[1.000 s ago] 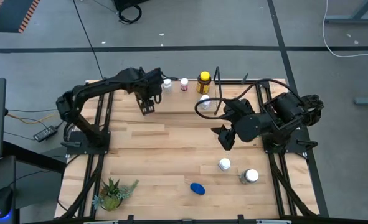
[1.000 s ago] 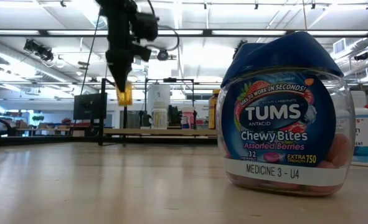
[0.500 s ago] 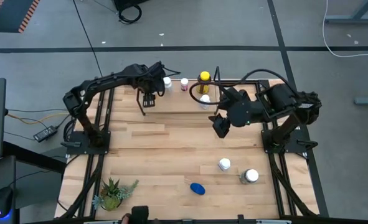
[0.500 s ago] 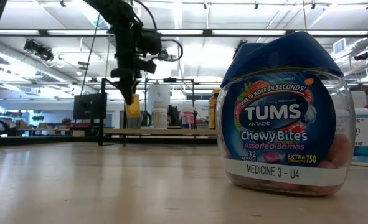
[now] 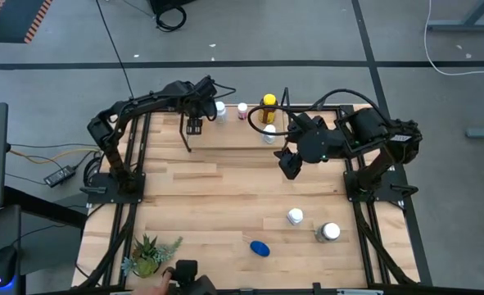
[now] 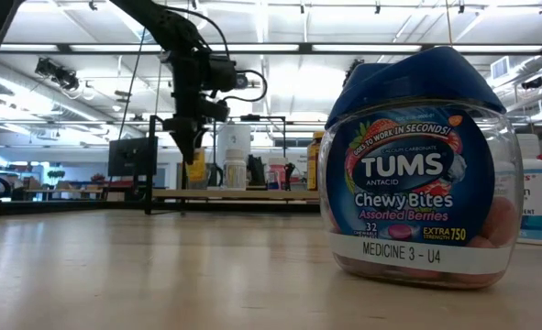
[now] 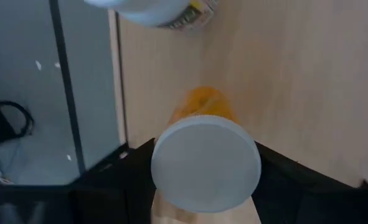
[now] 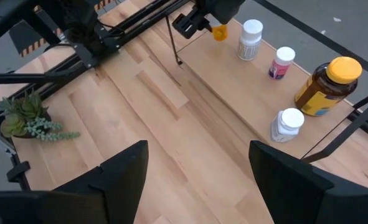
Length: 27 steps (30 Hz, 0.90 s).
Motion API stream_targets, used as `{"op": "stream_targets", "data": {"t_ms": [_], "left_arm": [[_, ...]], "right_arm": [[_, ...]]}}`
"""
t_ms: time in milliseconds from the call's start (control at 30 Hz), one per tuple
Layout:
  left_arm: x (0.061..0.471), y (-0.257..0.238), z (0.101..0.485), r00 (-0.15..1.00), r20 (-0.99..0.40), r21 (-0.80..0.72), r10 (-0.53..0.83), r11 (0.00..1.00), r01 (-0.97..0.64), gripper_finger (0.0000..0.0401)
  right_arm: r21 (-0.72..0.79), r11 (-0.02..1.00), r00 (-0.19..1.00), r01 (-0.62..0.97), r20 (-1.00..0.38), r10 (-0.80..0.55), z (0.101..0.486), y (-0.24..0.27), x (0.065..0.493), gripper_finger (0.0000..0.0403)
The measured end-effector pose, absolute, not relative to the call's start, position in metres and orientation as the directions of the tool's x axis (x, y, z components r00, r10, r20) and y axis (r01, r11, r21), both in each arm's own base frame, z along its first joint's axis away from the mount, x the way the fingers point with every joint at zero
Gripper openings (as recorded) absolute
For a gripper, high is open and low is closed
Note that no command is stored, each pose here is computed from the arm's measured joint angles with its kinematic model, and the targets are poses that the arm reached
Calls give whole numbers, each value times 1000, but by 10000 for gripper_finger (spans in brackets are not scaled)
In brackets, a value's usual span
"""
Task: Pick and place medicine bottles onto shelf by color
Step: Put the yellow pill bottle on the shelf
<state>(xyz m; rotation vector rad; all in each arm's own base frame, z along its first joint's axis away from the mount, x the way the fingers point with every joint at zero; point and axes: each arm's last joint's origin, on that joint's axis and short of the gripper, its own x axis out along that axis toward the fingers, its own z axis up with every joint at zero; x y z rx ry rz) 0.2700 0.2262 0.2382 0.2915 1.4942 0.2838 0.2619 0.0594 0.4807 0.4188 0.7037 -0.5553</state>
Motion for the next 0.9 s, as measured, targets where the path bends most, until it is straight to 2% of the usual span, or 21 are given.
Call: {"op": "stream_targets", "data": {"t_ms": [233, 467, 900], "left_arm": [[273, 229, 238, 81, -921, 384, 380, 923, 39, 220], [272, 234, 224, 28, -938, 346, 345, 937, 45, 224], [269, 244, 222, 33, -932, 363, 361, 929, 72, 221]], "right_arm": [[174, 768, 625, 616, -702, -342, 481, 56, 263, 284], [190, 768, 626, 612, -709, -324, 480, 56, 263, 284], [189, 757, 610, 625, -723, -324, 479, 57, 261, 284]]}}
